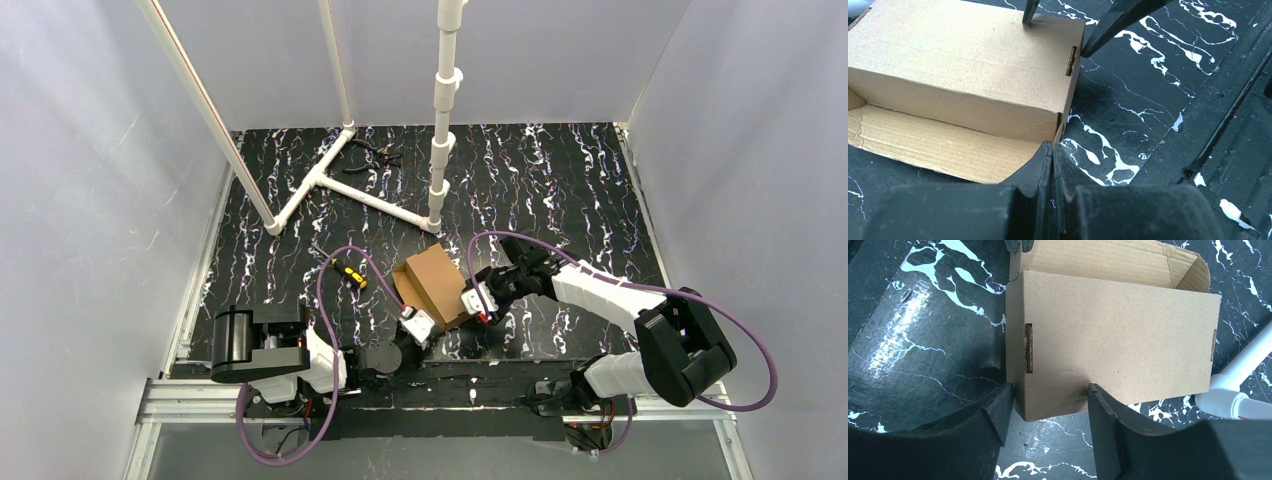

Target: Fold the paper box

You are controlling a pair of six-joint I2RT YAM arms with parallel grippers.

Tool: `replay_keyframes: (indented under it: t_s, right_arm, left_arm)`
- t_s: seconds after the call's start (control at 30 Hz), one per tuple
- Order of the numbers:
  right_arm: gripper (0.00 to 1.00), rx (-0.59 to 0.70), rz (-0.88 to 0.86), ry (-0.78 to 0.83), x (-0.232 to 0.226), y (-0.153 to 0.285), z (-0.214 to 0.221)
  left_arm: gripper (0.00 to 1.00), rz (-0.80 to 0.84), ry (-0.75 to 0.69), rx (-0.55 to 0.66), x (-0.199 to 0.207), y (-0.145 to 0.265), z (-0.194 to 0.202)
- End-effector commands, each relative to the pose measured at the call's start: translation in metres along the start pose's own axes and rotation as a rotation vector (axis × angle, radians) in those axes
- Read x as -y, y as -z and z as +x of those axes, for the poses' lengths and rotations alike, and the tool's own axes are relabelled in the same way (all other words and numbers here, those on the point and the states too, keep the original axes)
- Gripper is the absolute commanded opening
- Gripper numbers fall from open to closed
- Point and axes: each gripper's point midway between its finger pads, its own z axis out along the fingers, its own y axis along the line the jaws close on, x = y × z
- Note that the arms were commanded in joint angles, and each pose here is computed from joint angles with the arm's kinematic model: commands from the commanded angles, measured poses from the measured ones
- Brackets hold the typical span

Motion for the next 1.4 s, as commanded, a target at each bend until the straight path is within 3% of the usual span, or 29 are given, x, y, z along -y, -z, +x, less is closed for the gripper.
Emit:
replay_keyframes:
  t_s: [0.0,1.37]
  right_arm:
    - [0.63,-0.1,-0.12,-0.13,-0.0417,-0.0034,0.024]
    - [0.63,-0.108,-0.144,-0.138,-0.046,-0.0069,0.0249]
  left_arm:
    - [0.0,-0.032,0.063,0.053,-0.0033,-0.0022,-0.0136]
    - [0.0,-0.034,0.144,0.068,-0.0022,-0.0031,-0.0181]
